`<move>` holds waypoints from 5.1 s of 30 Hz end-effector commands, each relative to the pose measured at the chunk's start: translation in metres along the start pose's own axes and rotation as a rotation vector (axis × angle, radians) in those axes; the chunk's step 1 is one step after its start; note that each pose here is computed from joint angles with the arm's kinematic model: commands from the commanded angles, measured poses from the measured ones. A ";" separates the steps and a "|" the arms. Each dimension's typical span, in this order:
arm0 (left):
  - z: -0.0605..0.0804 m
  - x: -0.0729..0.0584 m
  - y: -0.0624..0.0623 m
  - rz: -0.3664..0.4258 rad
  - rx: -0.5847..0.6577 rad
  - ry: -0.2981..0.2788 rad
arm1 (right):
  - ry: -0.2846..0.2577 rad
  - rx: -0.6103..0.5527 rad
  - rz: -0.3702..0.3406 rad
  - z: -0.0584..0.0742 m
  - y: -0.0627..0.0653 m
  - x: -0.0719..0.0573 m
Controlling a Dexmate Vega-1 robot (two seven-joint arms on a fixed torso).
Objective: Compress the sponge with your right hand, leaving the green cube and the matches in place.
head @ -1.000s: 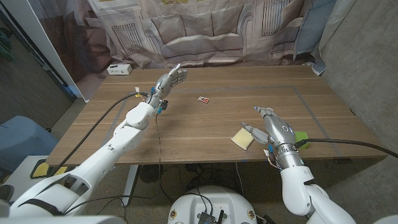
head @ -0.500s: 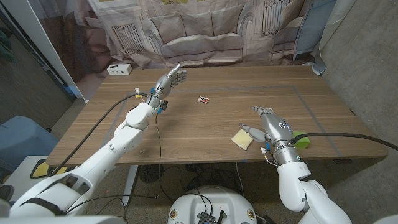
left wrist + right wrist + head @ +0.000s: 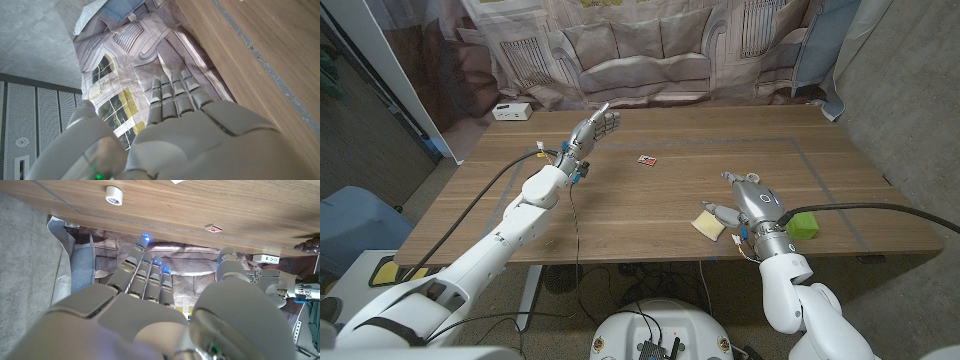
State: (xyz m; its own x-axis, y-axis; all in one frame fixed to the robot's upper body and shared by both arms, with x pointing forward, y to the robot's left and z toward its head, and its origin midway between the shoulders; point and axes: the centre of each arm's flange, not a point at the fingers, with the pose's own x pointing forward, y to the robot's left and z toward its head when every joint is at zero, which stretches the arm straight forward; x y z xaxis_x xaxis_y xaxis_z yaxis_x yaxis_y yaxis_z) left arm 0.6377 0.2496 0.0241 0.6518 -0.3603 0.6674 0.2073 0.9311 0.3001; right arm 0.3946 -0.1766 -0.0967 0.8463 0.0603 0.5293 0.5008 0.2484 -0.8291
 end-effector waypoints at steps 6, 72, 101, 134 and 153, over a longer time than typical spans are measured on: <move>0.003 -0.003 0.002 0.001 0.003 0.000 | 0.011 -0.045 0.050 0.006 0.000 0.008; 0.009 -0.001 -0.002 -0.001 0.002 -0.007 | 0.084 -0.236 0.221 0.022 0.029 0.035; 0.005 0.008 -0.011 -0.021 0.000 0.012 | 0.120 -0.312 0.255 0.012 0.050 0.043; -0.003 0.017 -0.008 -0.026 -0.012 0.020 | 0.137 -0.321 0.315 0.008 0.063 0.055; -0.007 0.018 -0.002 -0.015 -0.023 0.024 | 0.145 -0.337 0.385 0.007 0.069 0.061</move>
State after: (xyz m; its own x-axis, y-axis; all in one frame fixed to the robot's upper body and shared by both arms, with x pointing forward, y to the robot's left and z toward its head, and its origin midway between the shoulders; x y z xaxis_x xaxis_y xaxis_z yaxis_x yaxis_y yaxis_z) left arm 0.6508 0.2394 0.0316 0.6633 -0.3784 0.6457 0.2320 0.9242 0.3034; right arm 0.4750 -0.1491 -0.1184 0.9771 -0.0503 0.2068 0.2025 -0.0789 -0.9761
